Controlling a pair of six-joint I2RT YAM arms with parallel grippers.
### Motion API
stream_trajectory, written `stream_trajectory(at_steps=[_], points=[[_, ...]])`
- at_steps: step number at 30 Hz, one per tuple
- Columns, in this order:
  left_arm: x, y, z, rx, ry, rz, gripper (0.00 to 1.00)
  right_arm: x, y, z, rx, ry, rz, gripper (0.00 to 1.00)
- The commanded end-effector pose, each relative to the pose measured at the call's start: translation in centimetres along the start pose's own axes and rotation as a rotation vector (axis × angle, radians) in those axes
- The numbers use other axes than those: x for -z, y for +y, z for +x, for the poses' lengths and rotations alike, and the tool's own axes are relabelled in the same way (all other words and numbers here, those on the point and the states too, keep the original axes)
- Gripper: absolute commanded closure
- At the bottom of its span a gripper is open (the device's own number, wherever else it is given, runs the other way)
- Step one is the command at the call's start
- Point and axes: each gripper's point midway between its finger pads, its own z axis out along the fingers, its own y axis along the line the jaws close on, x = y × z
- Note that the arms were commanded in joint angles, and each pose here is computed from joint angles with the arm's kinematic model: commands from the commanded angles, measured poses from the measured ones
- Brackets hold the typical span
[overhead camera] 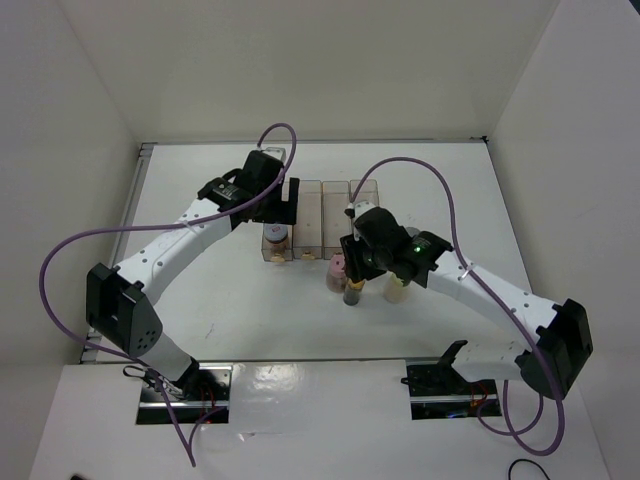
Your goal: Organize the condiment bottles
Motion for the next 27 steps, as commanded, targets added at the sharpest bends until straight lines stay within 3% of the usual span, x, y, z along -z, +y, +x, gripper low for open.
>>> stream_trajectory(at_steps=[1,3,4,8,19,22,27], points=[[1.1,0.1,-0.9,0.007,-0.040,0.015,0.01,0.1,0.3,-0.4,0.008,-0.020,0.002,0.62],[1.0,0.2,-0.6,0.006,-0.031,0.012,0.01,0.3,0.4,-0.8,0.007,-0.028,-0.001,0.71],[1.0,0.2,-0.6,0.006,-0.031,0.011,0.01,0.4,0.4,-0.9,0.007,-0.028,-0.001,0.82],[1.0,0.2,-0.6,0.006,-0.031,0.011,0.01,1.6,0.9,-1.8,0.013,-0.034,-0.009,0.99],[1.8,0.8,-0.9,0.008,-0.051,0.009,0.01,8.0,5.7,-6.1,0.075,-0.121,-0.252,1.00],[2.1,1.8,-1.6,0.045,-0.073,0.003,0.01,9.4,7.1,-8.7,0.089,-0.215,-0.311,1.00],[2.4,4.3,-3.1,0.112,-0.106,-0.005,0.01,8.8,7.0,-13.6,0.094,-0.312,-0.232,1.00]])
